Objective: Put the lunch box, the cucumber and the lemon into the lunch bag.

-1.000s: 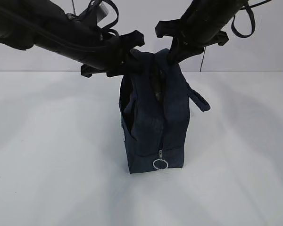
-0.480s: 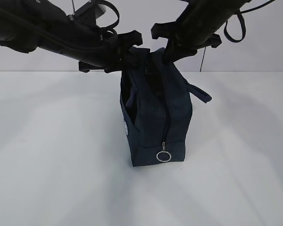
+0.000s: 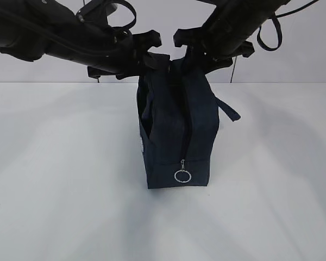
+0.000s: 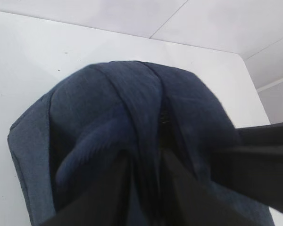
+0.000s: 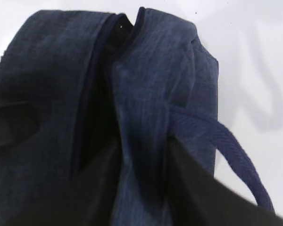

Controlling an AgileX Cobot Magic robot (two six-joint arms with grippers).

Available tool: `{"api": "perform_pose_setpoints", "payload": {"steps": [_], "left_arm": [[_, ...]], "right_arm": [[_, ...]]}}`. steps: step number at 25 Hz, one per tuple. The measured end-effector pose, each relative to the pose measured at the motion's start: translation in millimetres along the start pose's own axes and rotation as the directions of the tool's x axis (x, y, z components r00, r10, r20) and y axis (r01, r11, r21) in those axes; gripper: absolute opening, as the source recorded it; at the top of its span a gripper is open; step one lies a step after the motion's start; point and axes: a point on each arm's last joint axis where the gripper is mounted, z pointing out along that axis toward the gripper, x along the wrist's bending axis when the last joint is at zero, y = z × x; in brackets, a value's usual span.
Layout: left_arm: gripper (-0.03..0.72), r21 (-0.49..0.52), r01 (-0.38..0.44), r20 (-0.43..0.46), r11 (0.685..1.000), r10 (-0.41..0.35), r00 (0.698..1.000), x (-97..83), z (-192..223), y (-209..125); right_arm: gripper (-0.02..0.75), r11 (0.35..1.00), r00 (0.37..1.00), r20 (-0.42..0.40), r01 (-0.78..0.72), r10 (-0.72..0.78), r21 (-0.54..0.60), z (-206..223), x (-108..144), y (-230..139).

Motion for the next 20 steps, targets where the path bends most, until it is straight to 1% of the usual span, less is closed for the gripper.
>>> {"api": "perform_pose_setpoints", "payload": {"steps": [1,3,5,8,11,13,17,20], "left_arm": [[0.151,0.0,0.0,0.0,1.0,0.0,1.0,0.0,0.0,0.0],[0.232,0.002,0.001,0.001,1.0,-0.001,1.0,-0.1,0.0,-0.2],[0.323,0.016,0.002,0.007,1.0,-0.002,1.0,-0.6,0.0,-1.5],[0.414,0.05,0.002,0.019,0.999,-0.003,1.0,-1.8,-0.1,-4.6],[0.444,0.063,0.001,0.026,0.998,-0.002,1.0,-2.7,-0.8,-5.5],[0.449,0.057,-0.019,0.034,0.998,0.017,0.999,-6.4,-6.6,-2.9],[0.453,0.029,-0.095,0.062,0.995,0.093,0.994,-21.1,-31.1,7.1],[0.454,0.032,-0.147,0.088,0.989,0.143,0.986,-31.3,-48.9,10.8]], "right_arm": [[0.364,1.0,1.0,0.0,0.0,0.0,0.002,0.0,0.0,-0.2],[0.449,1.0,1.0,-0.002,-0.001,0.001,0.004,0.0,0.1,-0.3],[0.489,1.0,1.0,-0.002,-0.001,0.001,0.008,0.0,0.2,-0.7],[0.507,1.0,1.0,0.0,-0.002,0.002,0.019,-2.4,-1.1,-1.5],[0.508,0.999,0.999,0.019,0.026,-0.026,0.025,-16.6,0.9,0.1],[0.508,0.999,0.998,0.031,0.046,-0.046,0.018,-30.7,3.8,2.3],[0.508,0.997,0.995,0.053,0.079,-0.079,-0.005,-61.6,9.9,2.2],[0.508,0.995,0.993,0.068,0.098,-0.098,0.003,-82.3,13.6,-1.4]]}}
